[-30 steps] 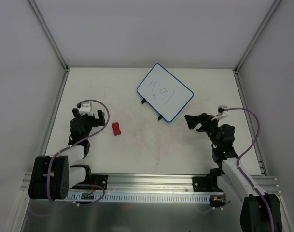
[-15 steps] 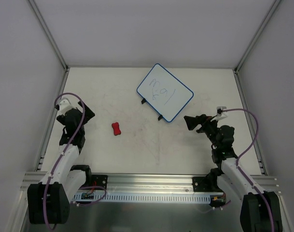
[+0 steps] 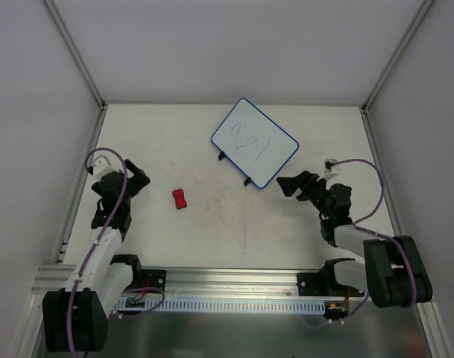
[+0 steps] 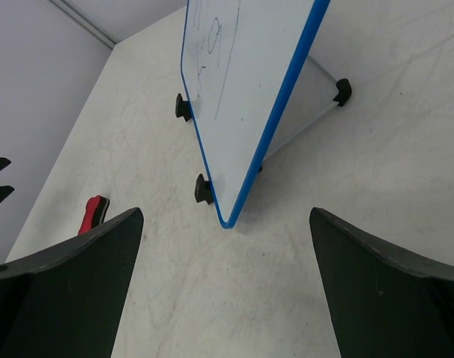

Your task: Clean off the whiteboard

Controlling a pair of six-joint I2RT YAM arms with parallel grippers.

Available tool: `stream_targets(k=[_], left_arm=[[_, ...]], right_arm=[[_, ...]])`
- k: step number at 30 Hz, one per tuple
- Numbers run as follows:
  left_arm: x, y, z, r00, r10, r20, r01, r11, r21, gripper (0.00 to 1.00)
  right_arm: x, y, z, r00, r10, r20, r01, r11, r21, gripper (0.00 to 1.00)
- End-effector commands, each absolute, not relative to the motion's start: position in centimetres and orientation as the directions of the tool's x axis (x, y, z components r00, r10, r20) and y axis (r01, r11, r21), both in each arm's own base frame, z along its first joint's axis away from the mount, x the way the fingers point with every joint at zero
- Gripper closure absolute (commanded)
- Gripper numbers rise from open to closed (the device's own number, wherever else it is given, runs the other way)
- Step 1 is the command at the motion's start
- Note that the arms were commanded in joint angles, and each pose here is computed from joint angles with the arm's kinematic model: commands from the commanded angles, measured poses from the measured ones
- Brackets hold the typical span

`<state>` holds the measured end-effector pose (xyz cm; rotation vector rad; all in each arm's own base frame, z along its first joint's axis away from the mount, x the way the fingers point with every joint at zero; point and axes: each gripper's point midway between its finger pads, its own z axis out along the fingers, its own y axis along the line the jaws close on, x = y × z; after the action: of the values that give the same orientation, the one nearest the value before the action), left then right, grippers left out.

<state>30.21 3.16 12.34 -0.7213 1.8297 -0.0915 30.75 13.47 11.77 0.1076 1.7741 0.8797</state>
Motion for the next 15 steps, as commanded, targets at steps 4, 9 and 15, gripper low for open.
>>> stream_targets(k=[4, 9, 15], left_arm=[[30.0, 2.6, 12.2, -0.218, -0.54, -0.813, -0.417, 0.805, -0.423, 0.01], [30.1, 2.2, 12.0, -0.237, -0.539, -0.809, -0.406, 0.811, -0.421, 0.01], [30.2, 2.1, 11.8, -0.259, -0.54, -0.801, -0.411, 0.812, -0.414, 0.01]], right_arm=[[34.3, 15.0, 17.2, -0.255, 0.517, -0.817, -0.497, 0.655, 0.569, 0.01], [35.9, 15.9, 15.6, -0.294, 0.528, -0.796, -0.51, 0.618, 0.598, 0.01], [38.1, 17.3, 14.3, -0.337, 0.523, -0.783, -0.546, 0.569, 0.615, 0.09]])
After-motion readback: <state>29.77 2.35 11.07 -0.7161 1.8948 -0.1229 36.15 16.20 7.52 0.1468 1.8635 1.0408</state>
